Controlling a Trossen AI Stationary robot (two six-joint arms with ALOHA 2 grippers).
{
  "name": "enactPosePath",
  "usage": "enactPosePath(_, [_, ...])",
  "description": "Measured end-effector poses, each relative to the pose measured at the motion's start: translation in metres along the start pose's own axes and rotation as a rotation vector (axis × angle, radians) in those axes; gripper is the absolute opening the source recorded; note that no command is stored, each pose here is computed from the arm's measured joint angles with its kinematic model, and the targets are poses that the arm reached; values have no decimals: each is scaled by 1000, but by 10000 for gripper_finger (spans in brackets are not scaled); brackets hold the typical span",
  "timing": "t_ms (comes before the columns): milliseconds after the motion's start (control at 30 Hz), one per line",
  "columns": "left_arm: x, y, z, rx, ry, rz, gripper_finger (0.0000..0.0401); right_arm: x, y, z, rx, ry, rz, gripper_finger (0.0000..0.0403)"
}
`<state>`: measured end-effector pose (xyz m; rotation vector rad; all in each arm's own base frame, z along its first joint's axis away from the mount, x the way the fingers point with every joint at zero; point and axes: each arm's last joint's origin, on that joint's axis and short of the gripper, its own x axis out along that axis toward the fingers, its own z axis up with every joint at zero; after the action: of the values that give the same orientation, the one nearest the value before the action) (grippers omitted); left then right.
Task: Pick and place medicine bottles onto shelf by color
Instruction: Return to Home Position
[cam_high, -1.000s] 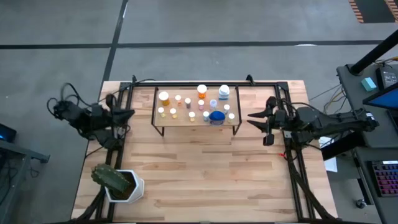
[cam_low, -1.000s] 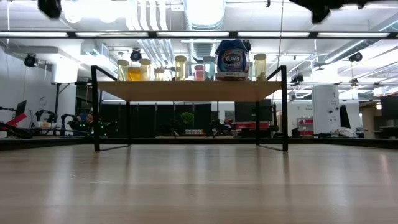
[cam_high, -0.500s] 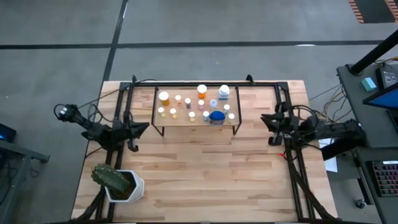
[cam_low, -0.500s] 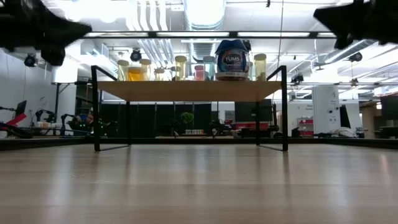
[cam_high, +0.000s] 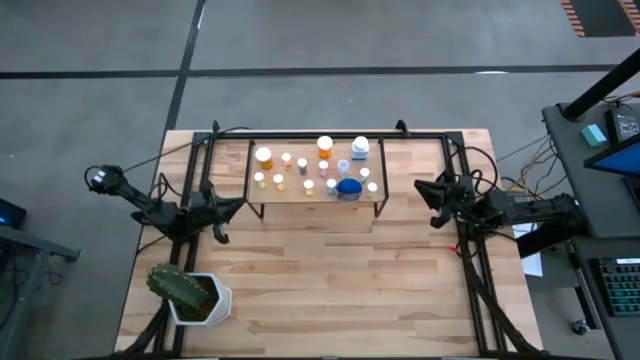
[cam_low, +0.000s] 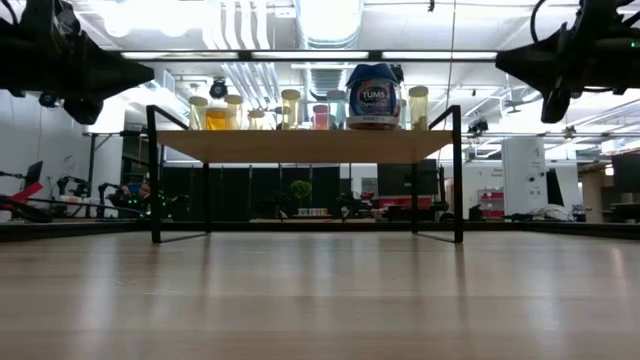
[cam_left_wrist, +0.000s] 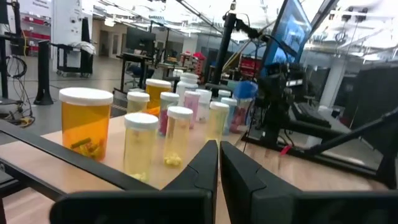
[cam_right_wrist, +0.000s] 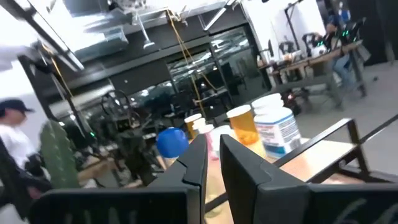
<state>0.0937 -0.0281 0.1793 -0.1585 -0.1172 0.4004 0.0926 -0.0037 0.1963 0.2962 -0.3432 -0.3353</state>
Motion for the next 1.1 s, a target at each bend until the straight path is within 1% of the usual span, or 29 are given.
enactPosePath(33, [0, 0, -1, 6, 4, 0, 0, 1, 0, -1, 26, 7, -1, 34])
enactPosePath(133, [1, -1, -2, 21, 16, 1, 0, 2, 0, -4, 49, 30, -6, 34])
enactPosePath(533, [3, -4, -8, 68, 51, 3, 0, 5, 1, -10, 26, 80, -17, 34])
enactPosePath(1100, [5, -6, -14, 118, 87, 5, 0, 5, 1, -10, 26, 80, -17, 34])
